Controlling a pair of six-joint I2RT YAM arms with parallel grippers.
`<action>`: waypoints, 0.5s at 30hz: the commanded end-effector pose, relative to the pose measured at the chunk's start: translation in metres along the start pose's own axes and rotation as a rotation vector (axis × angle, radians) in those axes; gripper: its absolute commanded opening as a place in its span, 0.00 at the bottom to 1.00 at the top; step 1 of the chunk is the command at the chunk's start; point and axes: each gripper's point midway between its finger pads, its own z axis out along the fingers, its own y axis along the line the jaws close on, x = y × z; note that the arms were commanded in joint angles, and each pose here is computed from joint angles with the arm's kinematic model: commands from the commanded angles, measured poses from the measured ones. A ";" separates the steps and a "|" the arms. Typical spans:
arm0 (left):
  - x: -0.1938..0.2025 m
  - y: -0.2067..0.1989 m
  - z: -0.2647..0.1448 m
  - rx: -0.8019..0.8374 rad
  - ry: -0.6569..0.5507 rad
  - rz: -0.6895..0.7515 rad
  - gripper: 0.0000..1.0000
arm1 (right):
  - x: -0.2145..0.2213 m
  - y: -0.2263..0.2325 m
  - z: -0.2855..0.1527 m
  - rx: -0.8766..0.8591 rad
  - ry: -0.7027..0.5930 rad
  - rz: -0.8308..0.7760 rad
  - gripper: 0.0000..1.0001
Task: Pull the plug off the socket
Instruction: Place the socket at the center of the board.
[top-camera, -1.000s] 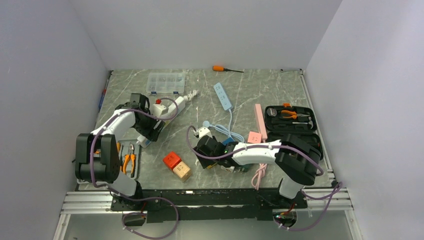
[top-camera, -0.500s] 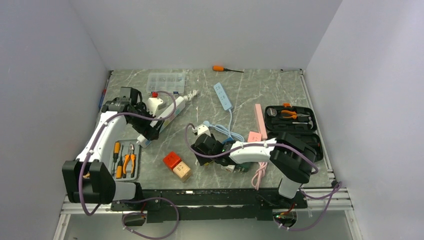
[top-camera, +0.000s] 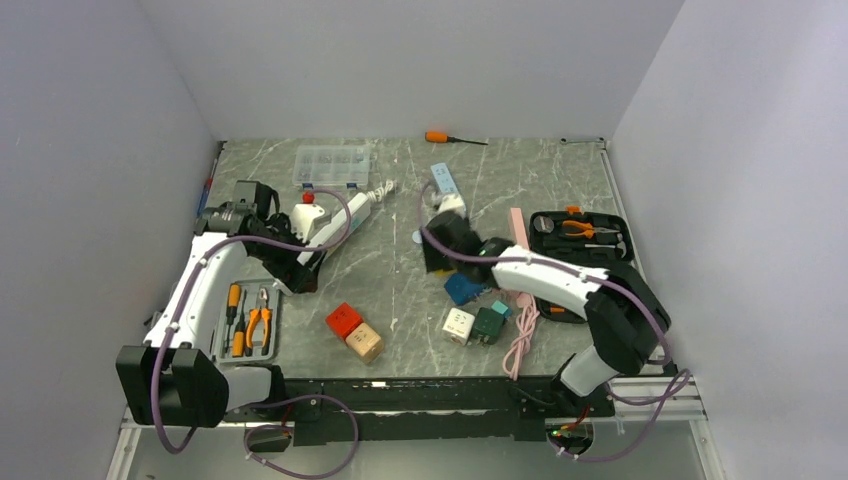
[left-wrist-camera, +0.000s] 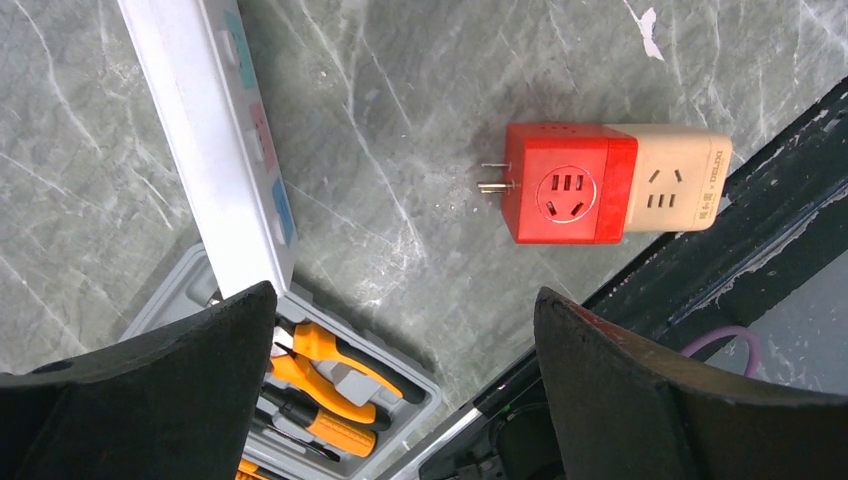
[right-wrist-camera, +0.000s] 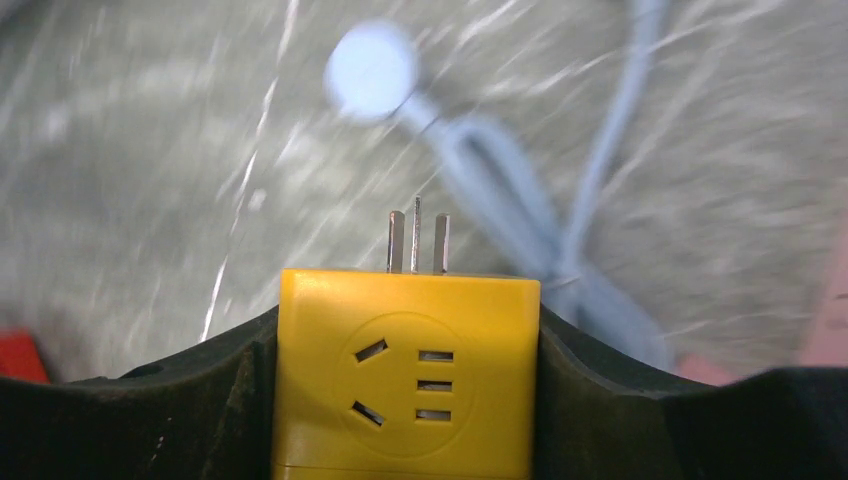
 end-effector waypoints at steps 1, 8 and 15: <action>0.002 -0.006 -0.008 -0.019 -0.031 0.003 0.99 | -0.067 -0.067 -0.010 0.159 -0.105 0.141 0.00; 0.004 -0.011 -0.011 -0.018 -0.041 -0.003 0.99 | -0.057 -0.117 0.018 0.256 -0.026 0.221 0.00; 0.010 -0.015 -0.011 -0.015 -0.033 -0.025 0.99 | -0.032 -0.147 0.038 0.337 0.043 0.245 0.05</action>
